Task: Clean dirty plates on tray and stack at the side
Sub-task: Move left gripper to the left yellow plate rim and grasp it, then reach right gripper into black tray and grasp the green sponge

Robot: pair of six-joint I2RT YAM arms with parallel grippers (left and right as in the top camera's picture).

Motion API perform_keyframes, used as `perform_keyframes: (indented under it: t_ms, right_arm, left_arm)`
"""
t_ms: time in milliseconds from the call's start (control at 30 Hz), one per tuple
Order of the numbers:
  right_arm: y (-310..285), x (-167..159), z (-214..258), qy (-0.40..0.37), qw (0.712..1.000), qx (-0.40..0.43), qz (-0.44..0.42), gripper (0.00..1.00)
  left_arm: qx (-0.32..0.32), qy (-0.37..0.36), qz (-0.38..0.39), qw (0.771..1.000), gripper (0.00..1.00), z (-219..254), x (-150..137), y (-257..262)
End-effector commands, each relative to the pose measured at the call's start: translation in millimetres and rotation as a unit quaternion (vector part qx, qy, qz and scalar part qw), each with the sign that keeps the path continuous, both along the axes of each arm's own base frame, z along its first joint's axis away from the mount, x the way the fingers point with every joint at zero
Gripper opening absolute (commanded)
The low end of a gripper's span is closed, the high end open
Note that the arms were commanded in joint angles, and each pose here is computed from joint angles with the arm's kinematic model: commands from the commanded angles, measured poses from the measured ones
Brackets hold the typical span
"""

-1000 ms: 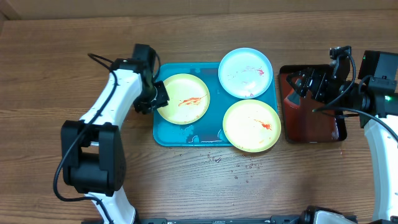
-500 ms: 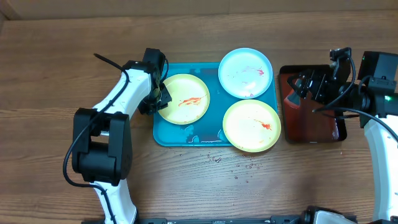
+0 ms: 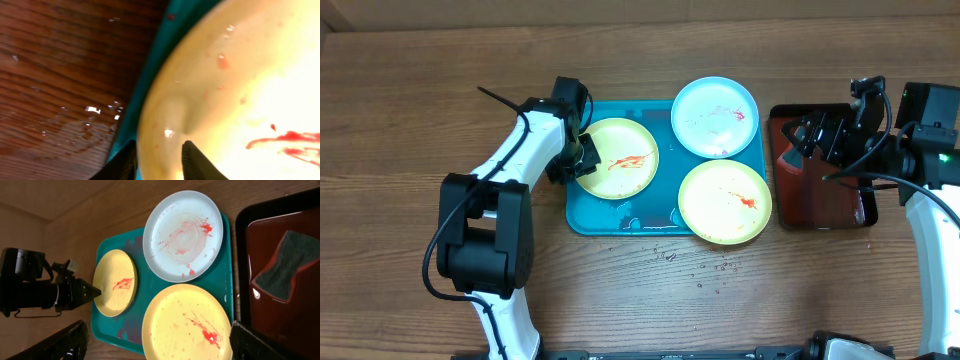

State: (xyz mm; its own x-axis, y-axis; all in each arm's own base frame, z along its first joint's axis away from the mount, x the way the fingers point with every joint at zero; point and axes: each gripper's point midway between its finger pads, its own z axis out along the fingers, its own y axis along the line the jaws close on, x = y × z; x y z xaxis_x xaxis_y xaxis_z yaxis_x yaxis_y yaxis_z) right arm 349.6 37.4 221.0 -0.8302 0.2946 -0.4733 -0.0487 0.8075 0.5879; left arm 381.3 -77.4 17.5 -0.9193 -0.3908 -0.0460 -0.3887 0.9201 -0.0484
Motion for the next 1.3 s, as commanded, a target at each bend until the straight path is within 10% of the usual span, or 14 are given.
perform_keyframes:
  t_ms: [0,600,833,1267]
  right_arm:
    - [-2,4,8,-0.012,1.0,-0.006,-0.002,0.91]
    - [-6,2,3,-0.001,1.0,-0.016,-0.011,0.91]
    - [-20,3,-5,0.01,0.998,-0.052,-0.036,0.81]
    - [-88,34,-60,0.11,0.946,-0.094,-0.291,0.55]
  left_arm:
    - [0.003,0.008,-0.029,1.0,0.34,-12,-6,-6]
    - [0.055,-0.083,-0.061,0.993,0.45,-42,19,10]
    - [0.054,-0.088,-0.062,0.993,0.04,-41,22,8]
    - [0.041,-0.065,-0.065,0.995,0.04,-44,10,5]
